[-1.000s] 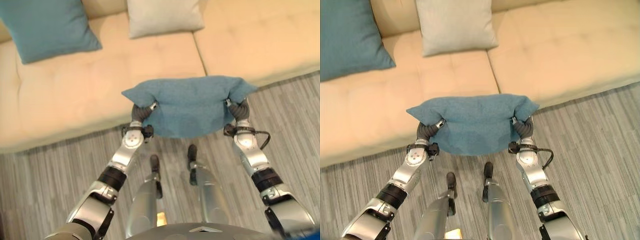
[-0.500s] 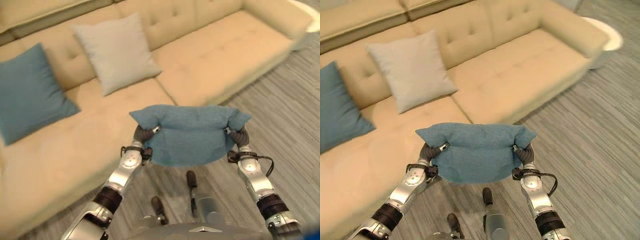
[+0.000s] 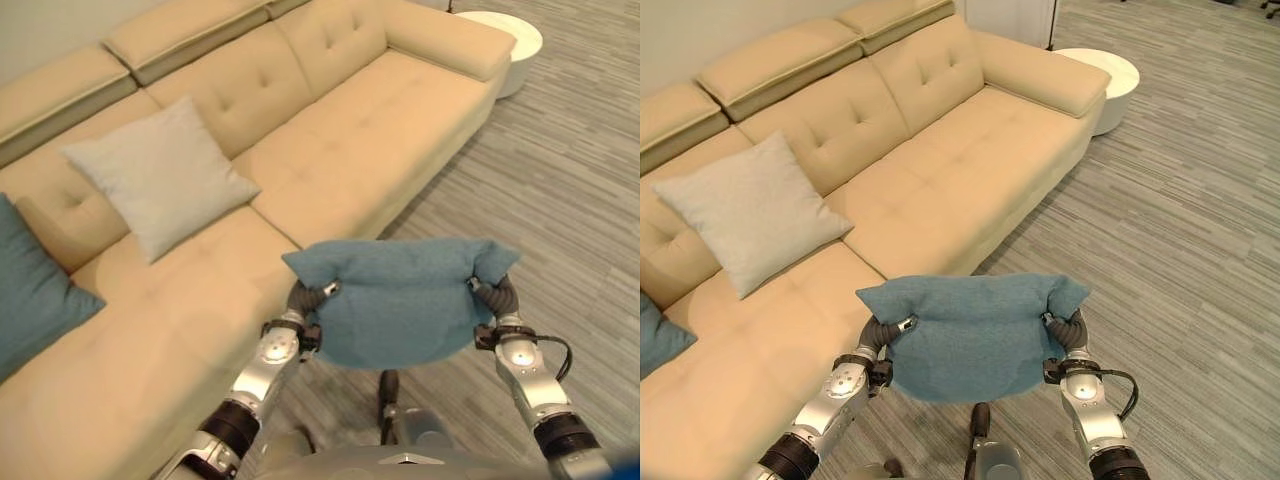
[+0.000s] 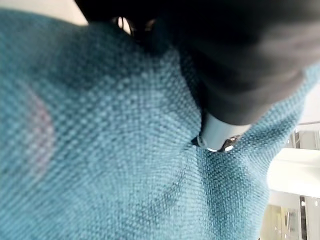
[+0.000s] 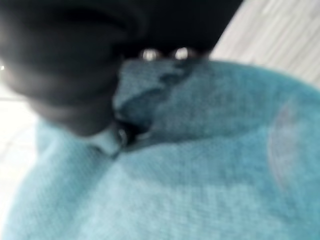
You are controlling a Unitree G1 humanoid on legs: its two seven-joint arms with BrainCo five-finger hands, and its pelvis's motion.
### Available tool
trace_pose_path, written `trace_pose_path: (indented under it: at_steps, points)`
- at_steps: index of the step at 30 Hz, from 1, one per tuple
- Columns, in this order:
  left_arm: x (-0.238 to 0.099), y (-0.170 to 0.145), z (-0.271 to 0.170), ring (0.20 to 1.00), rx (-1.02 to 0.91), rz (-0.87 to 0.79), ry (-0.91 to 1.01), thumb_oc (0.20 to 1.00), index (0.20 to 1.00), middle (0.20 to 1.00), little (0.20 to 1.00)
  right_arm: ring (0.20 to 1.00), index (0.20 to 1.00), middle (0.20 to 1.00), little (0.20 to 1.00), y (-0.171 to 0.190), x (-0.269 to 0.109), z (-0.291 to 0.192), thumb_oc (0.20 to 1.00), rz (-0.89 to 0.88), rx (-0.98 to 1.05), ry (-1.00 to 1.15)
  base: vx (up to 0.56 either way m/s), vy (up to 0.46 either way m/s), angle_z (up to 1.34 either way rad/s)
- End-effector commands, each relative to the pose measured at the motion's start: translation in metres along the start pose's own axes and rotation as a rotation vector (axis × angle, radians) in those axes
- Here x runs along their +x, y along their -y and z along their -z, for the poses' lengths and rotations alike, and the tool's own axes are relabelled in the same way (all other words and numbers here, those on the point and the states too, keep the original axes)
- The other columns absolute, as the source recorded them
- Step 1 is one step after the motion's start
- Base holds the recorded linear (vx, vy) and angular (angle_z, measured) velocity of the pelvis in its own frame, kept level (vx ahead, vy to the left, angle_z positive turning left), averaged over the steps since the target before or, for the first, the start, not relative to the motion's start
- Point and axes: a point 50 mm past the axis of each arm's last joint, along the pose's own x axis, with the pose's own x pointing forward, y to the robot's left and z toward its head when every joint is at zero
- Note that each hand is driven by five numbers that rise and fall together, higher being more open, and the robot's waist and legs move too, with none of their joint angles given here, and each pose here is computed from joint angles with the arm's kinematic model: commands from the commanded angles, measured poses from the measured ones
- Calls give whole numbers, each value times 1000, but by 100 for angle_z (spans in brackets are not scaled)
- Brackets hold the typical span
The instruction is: Pick up all the scattered cushions and arrange them neatly on the sofa.
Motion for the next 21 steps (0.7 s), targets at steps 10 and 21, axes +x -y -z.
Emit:
trace_pose_path:
  at_steps: [10,21]
  points:
    - [8,-4,-57,200,-27,35,257,200,200,200,200,200,200,200,200,-18,11,-49,200,-58,95,205,130,179,-87]
    - [8,-19,-68,200,-13,-14,307,200,200,200,200,200,200,200,200,-26,13,-59,200,-110,75,240,72,15,-52]
